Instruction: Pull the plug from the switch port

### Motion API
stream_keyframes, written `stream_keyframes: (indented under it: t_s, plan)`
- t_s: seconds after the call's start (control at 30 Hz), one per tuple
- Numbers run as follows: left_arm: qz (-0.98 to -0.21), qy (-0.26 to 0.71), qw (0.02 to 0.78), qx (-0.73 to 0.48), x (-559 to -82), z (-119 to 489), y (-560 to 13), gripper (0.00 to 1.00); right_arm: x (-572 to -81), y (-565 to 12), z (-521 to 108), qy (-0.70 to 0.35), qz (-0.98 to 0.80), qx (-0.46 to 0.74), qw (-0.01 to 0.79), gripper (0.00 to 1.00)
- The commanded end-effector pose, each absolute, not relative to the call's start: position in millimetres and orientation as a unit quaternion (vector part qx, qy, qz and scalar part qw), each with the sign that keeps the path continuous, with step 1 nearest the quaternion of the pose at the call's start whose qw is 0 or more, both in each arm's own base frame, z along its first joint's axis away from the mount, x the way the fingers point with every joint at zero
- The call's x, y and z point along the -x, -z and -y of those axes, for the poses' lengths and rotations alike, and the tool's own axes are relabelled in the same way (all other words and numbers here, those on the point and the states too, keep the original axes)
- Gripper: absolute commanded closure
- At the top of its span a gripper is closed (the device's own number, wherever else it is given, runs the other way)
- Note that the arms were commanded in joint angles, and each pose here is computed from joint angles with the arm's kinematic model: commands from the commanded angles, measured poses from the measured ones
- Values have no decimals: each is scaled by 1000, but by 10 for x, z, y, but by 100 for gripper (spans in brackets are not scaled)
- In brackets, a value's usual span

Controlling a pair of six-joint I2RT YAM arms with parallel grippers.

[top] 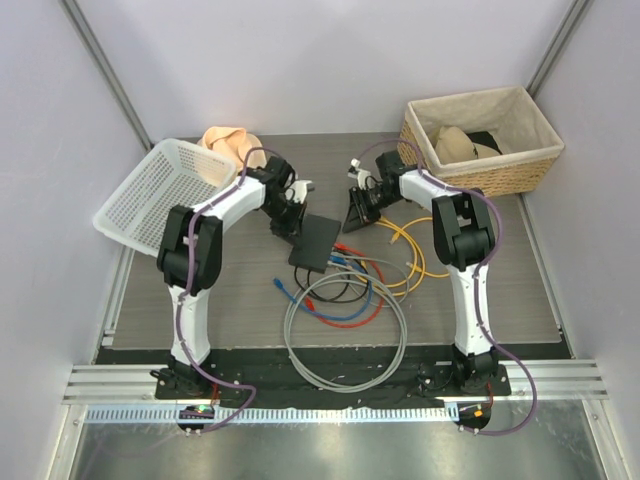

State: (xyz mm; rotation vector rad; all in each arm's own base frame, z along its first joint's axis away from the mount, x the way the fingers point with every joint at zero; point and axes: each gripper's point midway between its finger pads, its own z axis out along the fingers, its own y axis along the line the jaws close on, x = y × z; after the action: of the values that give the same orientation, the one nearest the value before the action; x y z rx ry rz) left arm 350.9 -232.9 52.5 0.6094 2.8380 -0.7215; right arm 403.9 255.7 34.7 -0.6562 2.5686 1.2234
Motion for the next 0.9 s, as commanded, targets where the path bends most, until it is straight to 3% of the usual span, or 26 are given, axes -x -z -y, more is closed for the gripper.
stream_keyframes:
  t_s: [0.0, 0.23, 0.4, 0.47, 0.87]
  plan:
    - [-946, 225, 87, -215, -3443, 2177, -629, 100, -4321, -365, -2833, -416, -868, 228, 145, 76]
    - [-948, 227, 63, -216, -3281, 2149, -520, 100, -4565, -503, -3065, -430, -851, 243, 180, 71]
    - [-946, 231, 65, -218, -3316, 2189, -508, 100, -4374, -551, -2888, -466, -841, 227, 152, 47]
    - [-947, 229, 59, -218, -3317, 2198, -454, 100, -4304, -602, -2858, -491, -830, 224, 141, 43]
    - [-955, 198, 41, -218, -3326, 2107, -221, 100, -4016, -532, -2945, -553, -800, 216, 82, 41]
